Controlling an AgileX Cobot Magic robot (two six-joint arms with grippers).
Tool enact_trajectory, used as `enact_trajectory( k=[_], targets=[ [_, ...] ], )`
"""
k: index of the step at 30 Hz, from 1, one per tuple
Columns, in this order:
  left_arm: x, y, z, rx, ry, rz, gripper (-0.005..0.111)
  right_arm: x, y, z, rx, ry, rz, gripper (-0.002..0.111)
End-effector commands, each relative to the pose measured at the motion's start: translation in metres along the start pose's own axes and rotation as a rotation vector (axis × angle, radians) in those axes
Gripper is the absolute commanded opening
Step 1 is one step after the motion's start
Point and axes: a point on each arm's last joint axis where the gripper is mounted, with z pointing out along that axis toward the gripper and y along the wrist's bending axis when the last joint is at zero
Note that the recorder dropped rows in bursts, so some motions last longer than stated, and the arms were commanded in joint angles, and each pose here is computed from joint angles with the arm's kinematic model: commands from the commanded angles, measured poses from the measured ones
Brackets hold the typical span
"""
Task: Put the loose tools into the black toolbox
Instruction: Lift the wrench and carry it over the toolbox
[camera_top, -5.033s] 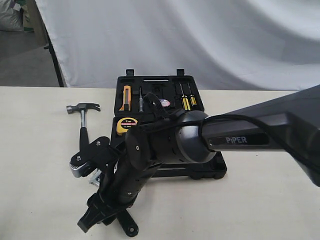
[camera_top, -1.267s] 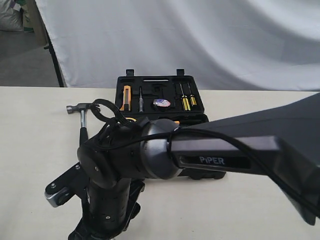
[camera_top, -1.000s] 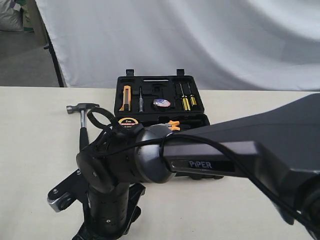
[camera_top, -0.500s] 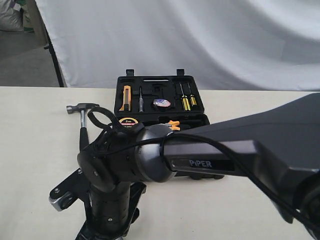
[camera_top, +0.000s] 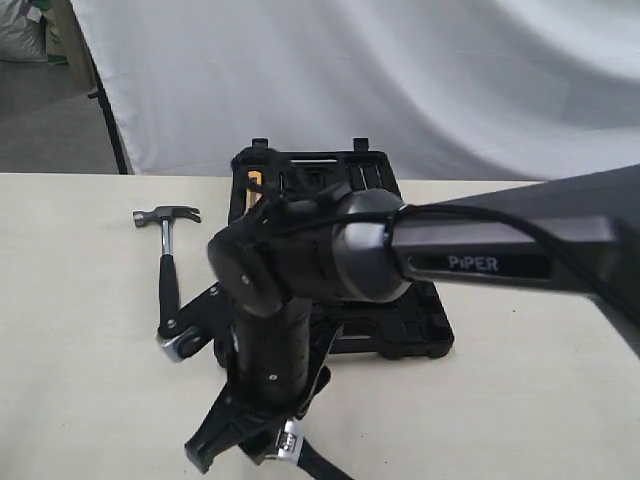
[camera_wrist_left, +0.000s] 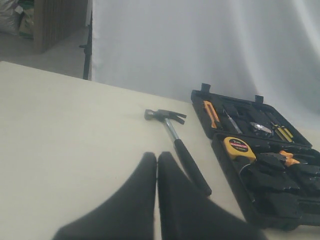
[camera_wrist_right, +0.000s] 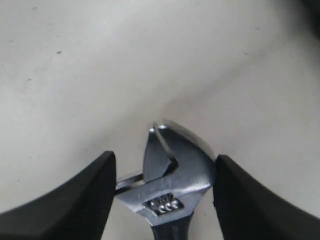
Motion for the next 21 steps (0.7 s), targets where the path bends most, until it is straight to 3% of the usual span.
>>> enact_trajectory(
  k=[1, 11, 21],
  targets=[
    [-0.002, 0.001, 0.000, -0.021, -0.020, 0.000, 0.001, 0.001, -0.029, -0.008, 0.018, -0.014, 0.069, 0.000],
    [-0.002, 0.001, 0.000, -0.021, -0.020, 0.000, 0.001, 0.003, -0.079, -0.021, 0.030, -0.023, 0.194, 0.000],
    [-0.002, 0.001, 0.000, -0.021, -0.020, 0.000, 0.001, -0.035, -0.096, -0.057, 0.125, -0.143, 0.120, 0.000]
  ],
)
